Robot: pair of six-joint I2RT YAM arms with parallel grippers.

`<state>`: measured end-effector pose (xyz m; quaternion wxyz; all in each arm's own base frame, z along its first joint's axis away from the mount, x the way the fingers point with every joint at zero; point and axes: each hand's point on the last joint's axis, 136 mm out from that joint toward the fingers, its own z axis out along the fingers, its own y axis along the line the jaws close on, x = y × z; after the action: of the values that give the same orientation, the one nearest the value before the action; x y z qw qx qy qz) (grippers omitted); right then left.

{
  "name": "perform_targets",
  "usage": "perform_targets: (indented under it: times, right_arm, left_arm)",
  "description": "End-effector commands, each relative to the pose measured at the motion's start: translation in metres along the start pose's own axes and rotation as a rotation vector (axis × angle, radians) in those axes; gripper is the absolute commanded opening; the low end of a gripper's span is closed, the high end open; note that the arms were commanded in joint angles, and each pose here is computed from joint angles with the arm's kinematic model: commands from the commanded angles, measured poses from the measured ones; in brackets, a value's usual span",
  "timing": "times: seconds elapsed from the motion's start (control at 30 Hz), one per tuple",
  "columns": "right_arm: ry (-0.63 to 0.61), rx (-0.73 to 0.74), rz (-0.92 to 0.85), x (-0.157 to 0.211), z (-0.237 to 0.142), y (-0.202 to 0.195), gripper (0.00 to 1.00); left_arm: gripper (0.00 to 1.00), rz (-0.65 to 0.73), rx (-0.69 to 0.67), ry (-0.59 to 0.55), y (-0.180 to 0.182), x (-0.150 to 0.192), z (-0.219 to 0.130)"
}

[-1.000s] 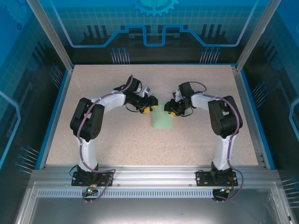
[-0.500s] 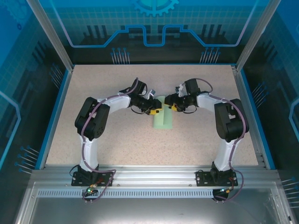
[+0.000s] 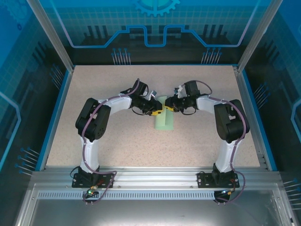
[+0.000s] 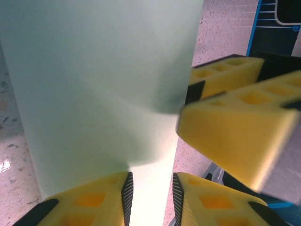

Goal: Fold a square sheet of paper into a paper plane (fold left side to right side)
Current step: First fold in half a square sheet of paper at the center of the table.

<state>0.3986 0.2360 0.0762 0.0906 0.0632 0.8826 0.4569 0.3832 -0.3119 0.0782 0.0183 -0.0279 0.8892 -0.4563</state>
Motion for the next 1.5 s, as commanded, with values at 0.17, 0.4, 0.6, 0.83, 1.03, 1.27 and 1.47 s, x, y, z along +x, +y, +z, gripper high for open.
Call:
perform_targets:
  times: [0.17,0.4,0.6,0.83,1.03,1.27,1.47]
  right_arm:
    - [0.011,0.108,-0.024,-0.003,-0.011,-0.019,0.04]
    - [0.021,0.215,-0.044,-0.009,-0.017,-0.041,0.03]
    - [0.047,0.275,-0.031,-0.007,-0.014,-0.056,0.04]
    - [0.062,0.317,-0.016,-0.002,-0.014,-0.068,0.06]
    - [0.067,0.318,-0.013,0.000,-0.012,-0.072,0.10]
    - [0.038,0.335,-0.053,-0.006,-0.024,-0.063,0.31]
    - [0.014,0.429,-0.080,-0.002,-0.052,-0.070,0.55]
  left_arm:
    - [0.51,0.048,-0.139,-0.113,-0.002,-0.005,-0.030]
    - [0.60,-0.001,-0.284,-0.134,0.028,0.001,-0.037]
    - [0.63,-0.049,-0.304,-0.079,0.037,0.006,-0.012]
    - [0.63,-0.059,-0.324,-0.045,0.037,0.005,0.009]
    - [0.56,-0.073,-0.360,-0.035,0.045,0.006,0.016]
    - [0.50,-0.065,-0.405,-0.025,0.051,0.007,0.020]
    - [0.51,-0.068,-0.411,-0.025,0.051,0.006,0.022]
